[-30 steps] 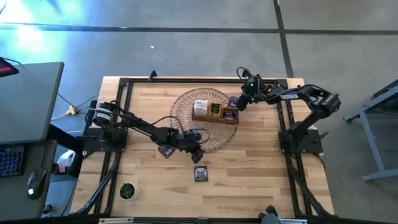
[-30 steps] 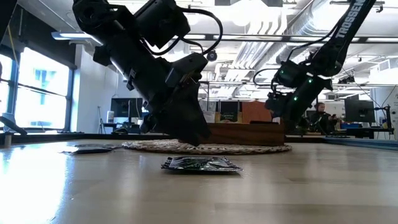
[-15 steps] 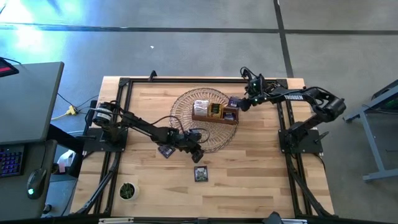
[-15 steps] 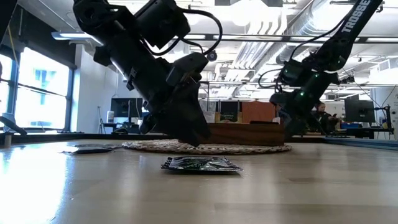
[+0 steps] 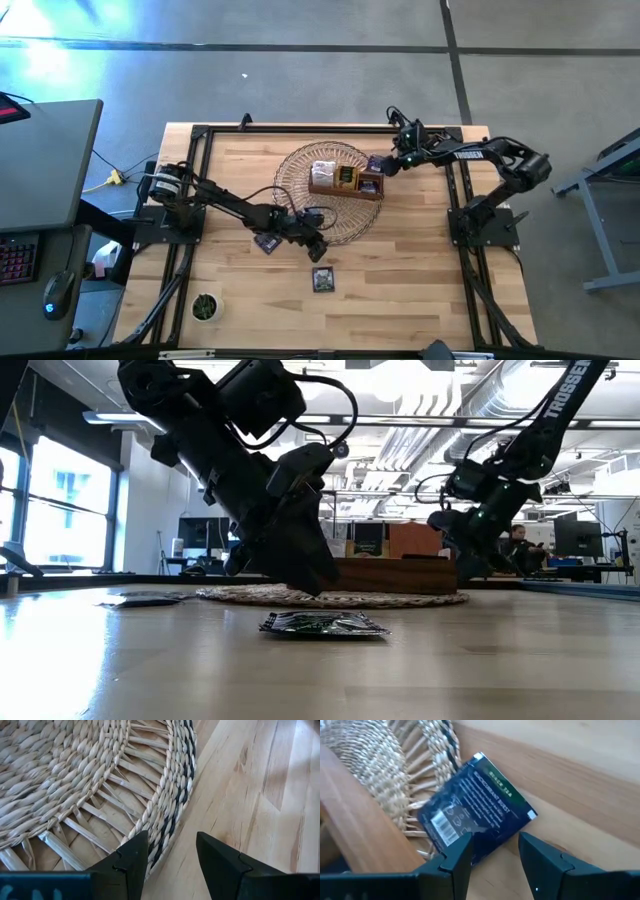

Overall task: Pick & Place Tea
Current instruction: Put the purple tea bag into the right section of the wooden organizer

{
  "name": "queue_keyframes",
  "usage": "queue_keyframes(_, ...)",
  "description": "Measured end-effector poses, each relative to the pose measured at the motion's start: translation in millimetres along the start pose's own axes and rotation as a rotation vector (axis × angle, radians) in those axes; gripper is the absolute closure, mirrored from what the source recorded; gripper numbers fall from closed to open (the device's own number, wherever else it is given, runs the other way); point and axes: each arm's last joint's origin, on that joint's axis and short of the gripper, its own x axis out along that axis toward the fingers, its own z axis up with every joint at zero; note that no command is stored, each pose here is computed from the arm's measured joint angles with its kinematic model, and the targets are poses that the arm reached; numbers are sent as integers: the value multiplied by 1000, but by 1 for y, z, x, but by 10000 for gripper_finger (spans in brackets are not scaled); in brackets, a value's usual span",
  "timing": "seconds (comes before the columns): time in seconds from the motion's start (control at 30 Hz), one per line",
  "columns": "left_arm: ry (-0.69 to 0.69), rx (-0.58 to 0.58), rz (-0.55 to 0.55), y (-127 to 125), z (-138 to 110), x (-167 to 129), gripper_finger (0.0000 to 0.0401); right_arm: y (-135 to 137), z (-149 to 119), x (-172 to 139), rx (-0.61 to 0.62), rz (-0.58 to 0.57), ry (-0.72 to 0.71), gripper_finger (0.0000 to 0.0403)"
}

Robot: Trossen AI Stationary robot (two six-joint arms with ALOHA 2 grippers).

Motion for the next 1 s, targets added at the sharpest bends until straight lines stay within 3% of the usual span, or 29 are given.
queue_keyframes(0.43, 4, 4, 1, 0, 0, 0, 235, 0, 5, 18, 103, 86, -52, 255)
queue_keyframes(0.83, 7, 16, 3, 0, -1, 0, 235, 17, 9, 22, 50, 146, -124, 262)
queue_keyframes(1.0, 7, 16, 3, 0, -1, 0, 235, 18, 4, 39, 35, 137, -125, 290)
